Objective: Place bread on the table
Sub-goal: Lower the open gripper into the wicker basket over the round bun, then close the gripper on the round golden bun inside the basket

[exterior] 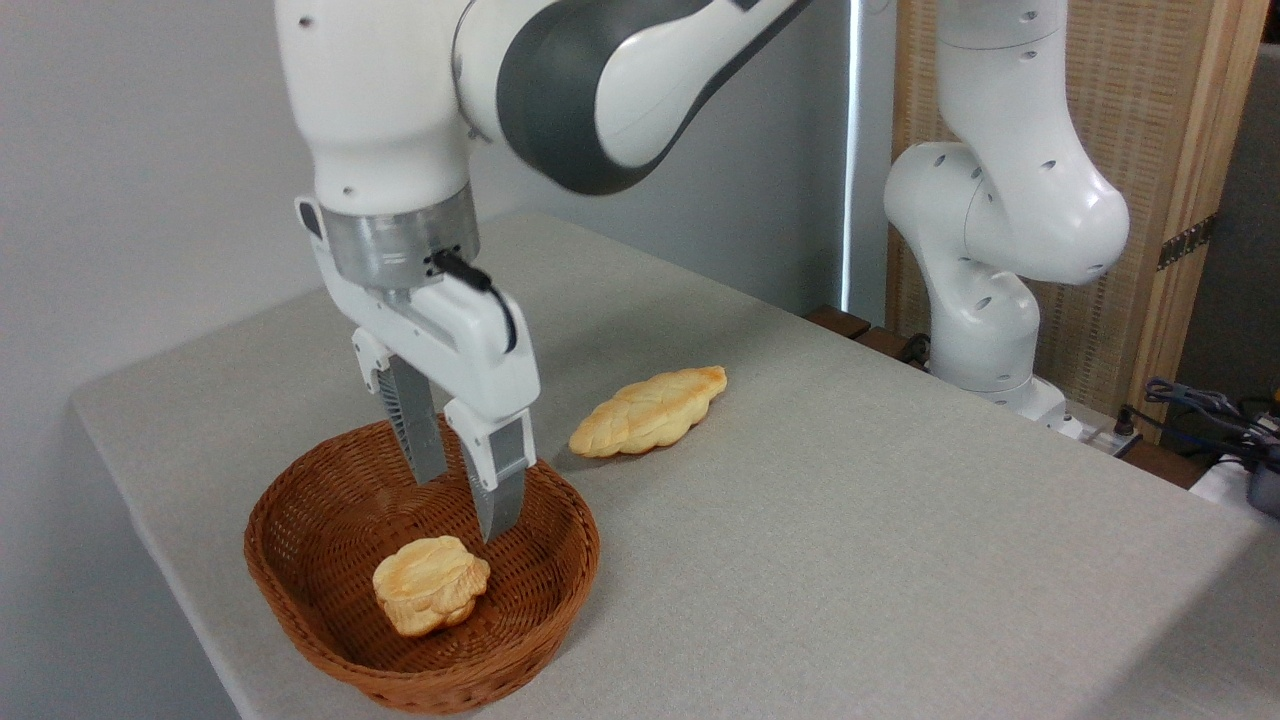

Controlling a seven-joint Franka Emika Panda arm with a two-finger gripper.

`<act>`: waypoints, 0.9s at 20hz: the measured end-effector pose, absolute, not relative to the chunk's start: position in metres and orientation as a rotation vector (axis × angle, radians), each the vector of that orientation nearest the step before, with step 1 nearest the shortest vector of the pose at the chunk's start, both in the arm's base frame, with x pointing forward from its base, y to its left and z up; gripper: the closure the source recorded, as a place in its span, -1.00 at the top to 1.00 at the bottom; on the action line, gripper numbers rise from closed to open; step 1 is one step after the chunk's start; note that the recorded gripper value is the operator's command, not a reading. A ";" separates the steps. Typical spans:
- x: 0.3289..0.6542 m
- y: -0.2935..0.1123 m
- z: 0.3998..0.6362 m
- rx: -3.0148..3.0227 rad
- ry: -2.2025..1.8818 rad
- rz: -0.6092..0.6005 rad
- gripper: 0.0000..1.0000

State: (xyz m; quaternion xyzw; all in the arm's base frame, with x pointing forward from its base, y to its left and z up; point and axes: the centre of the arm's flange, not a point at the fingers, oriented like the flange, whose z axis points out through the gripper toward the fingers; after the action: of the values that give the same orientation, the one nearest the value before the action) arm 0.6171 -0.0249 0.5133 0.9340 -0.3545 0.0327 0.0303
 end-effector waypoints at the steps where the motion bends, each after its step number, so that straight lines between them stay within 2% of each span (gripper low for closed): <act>1: 0.620 -0.031 0.506 2.871 -1.106 0.100 1.00; 5: 0.631 -0.043 0.483 2.857 -1.126 0.097 1.00; 12: 0.634 -0.044 0.475 2.855 -1.126 0.092 1.00; 18: 0.644 -0.055 0.453 2.843 -1.146 0.109 1.00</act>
State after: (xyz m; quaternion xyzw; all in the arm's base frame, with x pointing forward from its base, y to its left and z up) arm 0.6437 -0.0550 0.4533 0.9263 -0.3733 0.0355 0.0373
